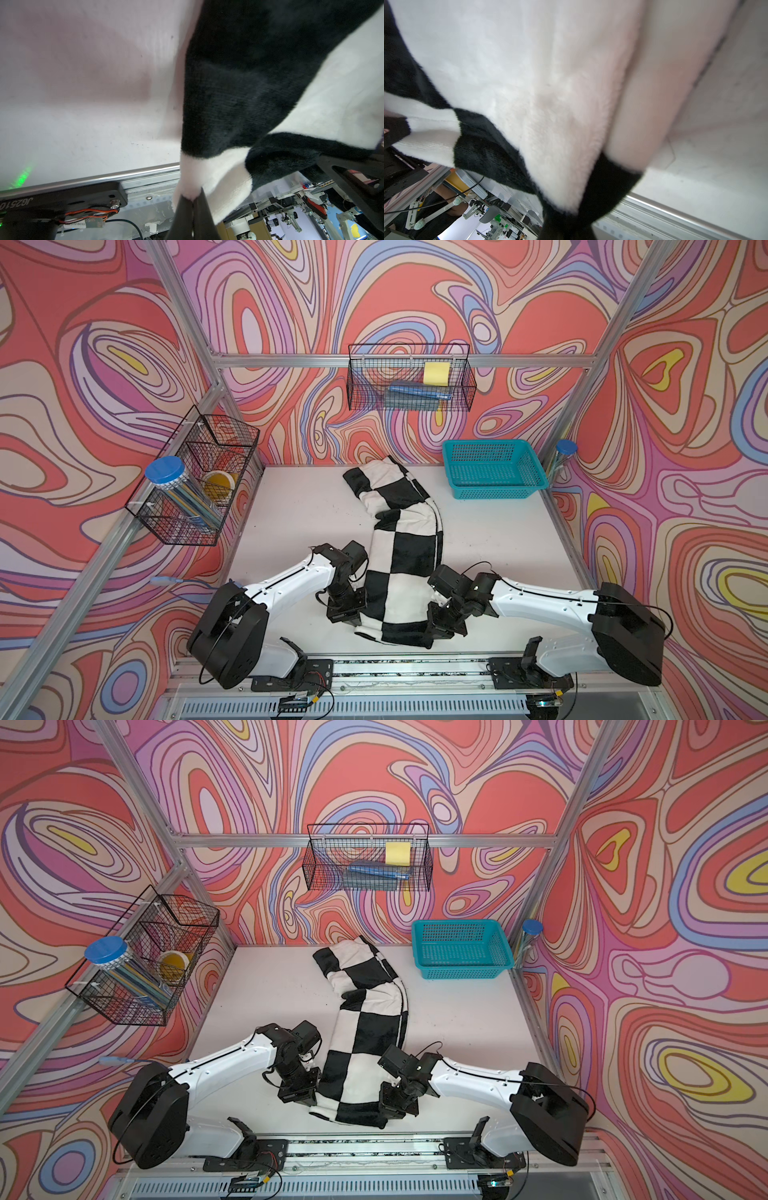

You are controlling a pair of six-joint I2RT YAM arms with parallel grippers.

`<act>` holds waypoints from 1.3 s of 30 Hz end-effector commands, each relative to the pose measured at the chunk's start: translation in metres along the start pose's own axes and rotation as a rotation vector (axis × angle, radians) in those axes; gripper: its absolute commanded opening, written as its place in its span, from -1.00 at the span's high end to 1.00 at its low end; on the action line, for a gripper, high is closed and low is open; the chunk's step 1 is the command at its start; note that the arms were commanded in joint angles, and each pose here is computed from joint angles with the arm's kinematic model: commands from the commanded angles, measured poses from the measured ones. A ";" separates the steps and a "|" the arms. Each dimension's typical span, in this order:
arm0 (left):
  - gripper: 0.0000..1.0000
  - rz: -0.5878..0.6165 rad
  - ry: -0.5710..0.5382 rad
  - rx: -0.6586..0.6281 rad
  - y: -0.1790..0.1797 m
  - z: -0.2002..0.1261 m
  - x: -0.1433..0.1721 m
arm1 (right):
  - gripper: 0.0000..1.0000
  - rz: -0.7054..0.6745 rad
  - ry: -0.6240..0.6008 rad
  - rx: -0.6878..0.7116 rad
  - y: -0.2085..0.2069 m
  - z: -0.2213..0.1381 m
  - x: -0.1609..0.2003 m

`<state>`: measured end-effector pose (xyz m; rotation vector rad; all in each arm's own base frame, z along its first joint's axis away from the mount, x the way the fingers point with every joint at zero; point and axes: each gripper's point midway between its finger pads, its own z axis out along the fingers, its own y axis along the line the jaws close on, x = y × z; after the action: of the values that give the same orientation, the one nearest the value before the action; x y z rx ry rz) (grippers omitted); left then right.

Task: Roll up the pillowcase
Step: Roll the pillowcase at the center of the board.

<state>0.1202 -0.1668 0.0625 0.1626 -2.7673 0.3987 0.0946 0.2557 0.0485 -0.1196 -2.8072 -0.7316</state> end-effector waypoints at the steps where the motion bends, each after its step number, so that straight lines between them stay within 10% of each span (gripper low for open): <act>1: 1.00 0.029 0.039 -0.046 0.005 -0.004 0.003 | 1.00 0.041 -0.025 -0.036 -0.003 -0.014 -0.004; 30: 1.00 0.002 -0.003 -0.081 0.002 -0.011 -0.087 | 1.00 0.139 -0.072 -0.060 -0.018 -0.024 -0.089; 33: 1.00 0.007 -0.014 -0.090 0.003 -0.015 -0.095 | 0.71 0.134 -0.064 -0.064 -0.015 -0.022 -0.094; 39: 0.13 0.020 -0.065 -0.072 -0.007 -0.029 -0.111 | 0.27 0.141 -0.065 -0.057 -0.012 -0.018 -0.103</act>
<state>0.2248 -0.1629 0.0464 0.1469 -2.8080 0.3352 0.1870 0.2367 0.0384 -0.3428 -2.7742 -0.8157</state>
